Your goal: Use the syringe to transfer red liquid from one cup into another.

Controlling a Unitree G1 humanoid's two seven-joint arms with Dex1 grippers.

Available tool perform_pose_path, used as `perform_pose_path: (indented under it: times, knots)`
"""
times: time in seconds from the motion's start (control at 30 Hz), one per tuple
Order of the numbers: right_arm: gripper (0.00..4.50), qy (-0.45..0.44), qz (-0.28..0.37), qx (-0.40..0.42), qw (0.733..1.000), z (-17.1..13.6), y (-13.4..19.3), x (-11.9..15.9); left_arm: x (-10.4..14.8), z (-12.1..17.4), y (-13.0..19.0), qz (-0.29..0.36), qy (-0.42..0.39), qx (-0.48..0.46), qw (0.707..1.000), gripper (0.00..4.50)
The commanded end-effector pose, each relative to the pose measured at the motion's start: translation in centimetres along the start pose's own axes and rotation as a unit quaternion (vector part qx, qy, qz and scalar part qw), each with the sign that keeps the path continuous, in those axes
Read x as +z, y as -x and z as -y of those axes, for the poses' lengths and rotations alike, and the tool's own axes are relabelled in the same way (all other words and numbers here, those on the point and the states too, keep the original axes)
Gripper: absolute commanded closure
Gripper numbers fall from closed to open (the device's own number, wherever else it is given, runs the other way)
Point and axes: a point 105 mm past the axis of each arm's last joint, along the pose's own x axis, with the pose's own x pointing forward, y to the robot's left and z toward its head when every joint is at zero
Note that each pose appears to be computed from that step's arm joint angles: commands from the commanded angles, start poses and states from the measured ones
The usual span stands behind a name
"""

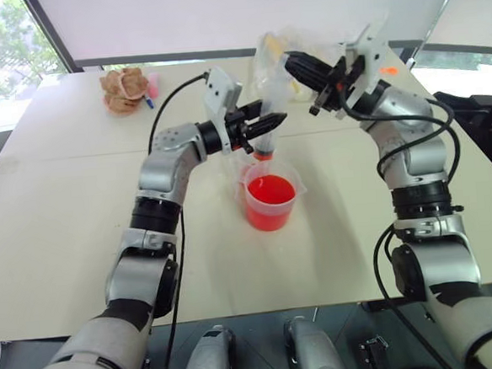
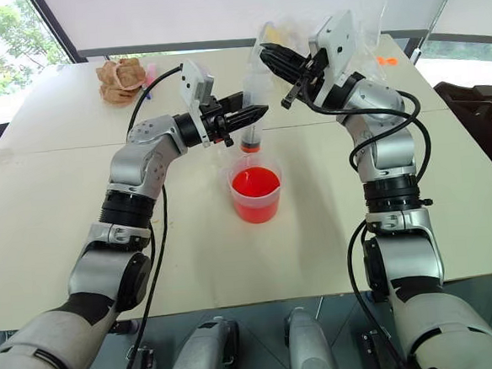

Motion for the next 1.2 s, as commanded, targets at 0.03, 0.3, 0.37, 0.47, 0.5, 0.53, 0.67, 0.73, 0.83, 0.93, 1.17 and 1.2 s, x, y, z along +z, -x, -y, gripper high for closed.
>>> perform_pose_path:
  times: [0.03, 0.3, 0.37, 0.47, 0.5, 0.53, 0.67, 0.73, 0.83, 0.93, 1.17, 1.2]
  knots:
    - [4.43, -0.019, -0.003, 0.045, 0.999, -2.7, -1.0, -0.9, 5.2, 0.7, -0.4, 0.077, -0.046, -0.008, 0.996, 3.05]
    - [4.43, -0.031, -0.002, 0.046, 0.998, -3.2, -1.2, -1.4, 6.1, 0.3, -0.3, 0.087, -0.058, 0.001, 0.995, 3.05]
    - [4.43, -0.034, -0.004, 0.046, 0.998, -3.3, -1.2, -1.5, 6.5, 0.3, -0.3, 0.090, -0.061, 0.001, 0.994, 3.05]
    - [4.43, -0.034, -0.005, 0.045, 0.998, -3.4, -1.2, -1.7, 6.7, 0.3, -0.3, 0.092, -0.065, 0.000, 0.994, 3.05]
    - [4.43, -0.029, 0.004, 0.035, 0.999, -3.0, -1.2, -1.4, 6.7, 0.3, -0.3, 0.092, -0.065, 0.000, 0.994, 3.05]
    - [4.18, -0.019, 0.018, 0.013, 1.000, -2.2, -1.2, -0.8, 6.7, 0.3, -0.3, 0.093, -0.065, 0.000, 0.994, 3.05]
    - [2.58, 0.017, 0.049, -0.049, 0.997, 0.7, -0.4, 1.2, 7.1, 0.6, -0.2, 0.100, -0.059, -0.009, 0.993, 3.05]
    - [1.63, 0.029, 0.056, -0.069, 0.996, 1.8, 0.3, 2.1, 7.4, 0.7, -0.1, 0.103, -0.055, -0.012, 0.993, 3.05]
    - [1.17, 0.034, 0.061, -0.088, 0.994, 3.2, 1.6, 3.1, 7.7, 0.8, 0.1, 0.107, -0.049, -0.017, 0.993, 3.05]
    - [1.17, 0.023, 0.053, -0.106, 0.993, 4.3, 3.6, 3.2, 7.8, 0.8, 0.2, 0.109, -0.044, -0.016, 0.993, 3.05]
    - [1.17, 0.081, -0.036, -0.218, 0.972, 8.2, 10.8, 2.2, 7.4, -2.5, 0.4, 0.053, -0.040, 0.081, 0.994, 3.05]
    - [1.17, 0.077, -0.039, -0.214, 0.973, 8.0, 11.3, 2.5, 7.1, -3.8, 0.5, 0.028, -0.034, 0.121, 0.992, 3.05]
